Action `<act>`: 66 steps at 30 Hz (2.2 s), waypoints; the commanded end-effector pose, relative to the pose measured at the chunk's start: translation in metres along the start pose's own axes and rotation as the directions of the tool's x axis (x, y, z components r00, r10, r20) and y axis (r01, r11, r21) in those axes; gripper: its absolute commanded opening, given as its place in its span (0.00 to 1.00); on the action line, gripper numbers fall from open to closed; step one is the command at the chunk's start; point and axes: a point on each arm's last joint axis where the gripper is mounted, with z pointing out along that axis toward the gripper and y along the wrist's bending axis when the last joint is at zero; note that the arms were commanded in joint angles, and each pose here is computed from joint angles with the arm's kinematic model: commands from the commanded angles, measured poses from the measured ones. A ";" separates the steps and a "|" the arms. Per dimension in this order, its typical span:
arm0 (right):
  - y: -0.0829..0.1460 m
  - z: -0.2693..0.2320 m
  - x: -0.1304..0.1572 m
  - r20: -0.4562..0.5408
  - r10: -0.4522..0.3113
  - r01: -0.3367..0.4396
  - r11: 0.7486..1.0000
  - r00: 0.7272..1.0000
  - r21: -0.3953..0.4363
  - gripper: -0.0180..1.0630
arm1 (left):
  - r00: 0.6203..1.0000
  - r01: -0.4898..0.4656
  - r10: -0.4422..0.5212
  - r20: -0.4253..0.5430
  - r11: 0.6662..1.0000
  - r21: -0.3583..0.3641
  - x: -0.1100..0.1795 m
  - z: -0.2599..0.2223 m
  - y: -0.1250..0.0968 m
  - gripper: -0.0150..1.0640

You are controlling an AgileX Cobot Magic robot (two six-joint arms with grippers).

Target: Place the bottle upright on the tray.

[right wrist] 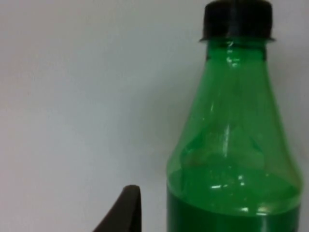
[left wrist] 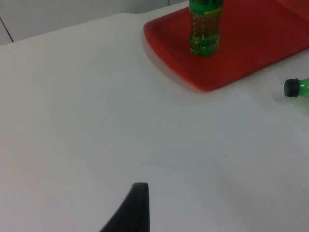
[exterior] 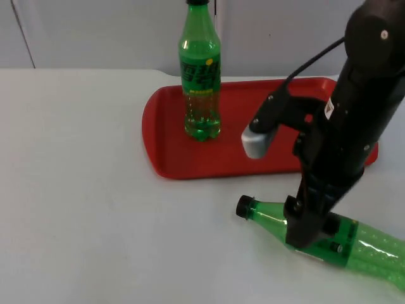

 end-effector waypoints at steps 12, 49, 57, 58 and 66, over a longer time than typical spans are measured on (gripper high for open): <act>0.006 0.032 0.012 -0.024 -0.036 0.036 0.999 0.999 0.006 0.96 | 1.000 0.005 -0.005 0.008 1.000 -0.008 0.000 0.001 0.000 0.99; 0.007 0.061 0.015 -0.043 -0.028 0.028 1.000 0.999 -0.005 0.02 | 1.000 0.005 -0.005 0.008 1.000 -0.008 0.000 0.001 0.000 0.99; 0.007 0.061 0.015 -0.043 -0.023 0.023 1.000 0.999 -0.006 0.02 | 1.000 0.005 -0.005 0.008 1.000 -0.008 0.000 0.001 0.000 0.99; 0.007 0.061 0.015 -0.045 -0.023 0.023 1.000 0.999 -0.007 0.02 | 1.000 0.005 -0.005 0.008 1.000 -0.008 0.000 0.001 0.000 0.99; 0.004 0.044 0.009 0.013 0.000 -0.001 1.000 1.000 0.027 0.02 | 1.000 0.005 -0.005 0.008 1.000 -0.008 0.000 0.001 0.000 0.99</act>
